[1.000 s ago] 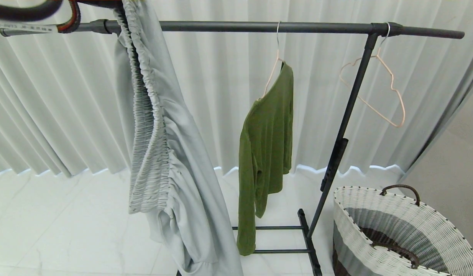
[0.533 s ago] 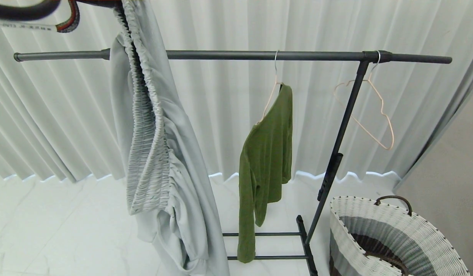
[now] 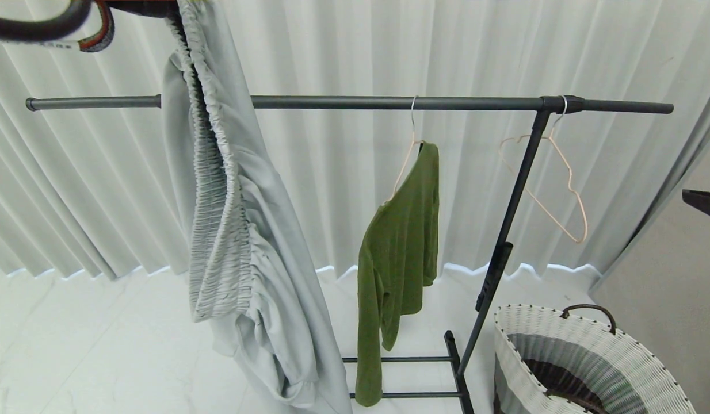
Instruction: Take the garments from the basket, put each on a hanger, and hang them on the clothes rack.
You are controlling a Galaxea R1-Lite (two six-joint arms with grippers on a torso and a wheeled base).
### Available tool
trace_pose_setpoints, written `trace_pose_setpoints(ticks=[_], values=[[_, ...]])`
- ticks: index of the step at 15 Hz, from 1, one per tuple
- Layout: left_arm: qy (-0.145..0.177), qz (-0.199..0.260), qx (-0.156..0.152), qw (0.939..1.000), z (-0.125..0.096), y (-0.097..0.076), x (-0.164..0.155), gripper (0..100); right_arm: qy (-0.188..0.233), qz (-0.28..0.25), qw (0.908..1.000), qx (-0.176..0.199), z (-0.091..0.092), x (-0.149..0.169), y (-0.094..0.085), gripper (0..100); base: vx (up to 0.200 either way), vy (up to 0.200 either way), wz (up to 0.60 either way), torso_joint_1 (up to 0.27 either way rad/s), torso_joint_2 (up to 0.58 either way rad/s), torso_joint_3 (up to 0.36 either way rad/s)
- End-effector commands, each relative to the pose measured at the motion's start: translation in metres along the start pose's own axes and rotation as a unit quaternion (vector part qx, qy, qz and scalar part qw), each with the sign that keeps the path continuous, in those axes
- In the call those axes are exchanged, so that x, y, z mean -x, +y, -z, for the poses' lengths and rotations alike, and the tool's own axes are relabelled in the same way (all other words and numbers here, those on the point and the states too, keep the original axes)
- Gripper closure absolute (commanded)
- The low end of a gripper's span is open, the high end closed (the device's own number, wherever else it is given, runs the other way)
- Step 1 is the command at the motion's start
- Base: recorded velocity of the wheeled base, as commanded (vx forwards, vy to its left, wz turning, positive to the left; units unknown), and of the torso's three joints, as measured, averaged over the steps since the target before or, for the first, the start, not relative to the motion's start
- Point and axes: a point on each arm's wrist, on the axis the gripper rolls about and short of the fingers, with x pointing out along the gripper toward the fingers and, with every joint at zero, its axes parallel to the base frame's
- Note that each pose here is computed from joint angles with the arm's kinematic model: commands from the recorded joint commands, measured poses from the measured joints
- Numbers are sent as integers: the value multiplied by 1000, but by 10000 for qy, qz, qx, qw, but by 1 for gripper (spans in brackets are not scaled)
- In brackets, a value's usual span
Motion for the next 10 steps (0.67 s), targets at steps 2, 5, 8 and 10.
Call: trace_pose_setpoints(ticks=[2, 5, 8, 10], values=[[101, -57, -56, 9999, 4, 0, -4, 100, 143, -35, 9998, -131, 3, -8, 2, 0, 200, 0, 0, 10, -2, -2], [125, -49, -74, 9999, 6, 0, -3, 100, 230, -64, 9993, -275, 4, -14, 3, 0, 200, 0, 0, 9, 4, -4], [213, -21, -135, 9997, 11, -3, -5, 100, 620, -137, 9963, -582, 11, -36, 8, 0, 200, 0, 0, 1, -2, 2], [268, 6, -181, 9995, 16, -3, -2, 100, 877, -139, 9932, -760, 16, -53, 10, 0, 100, 0, 0, 4, 1, -1]])
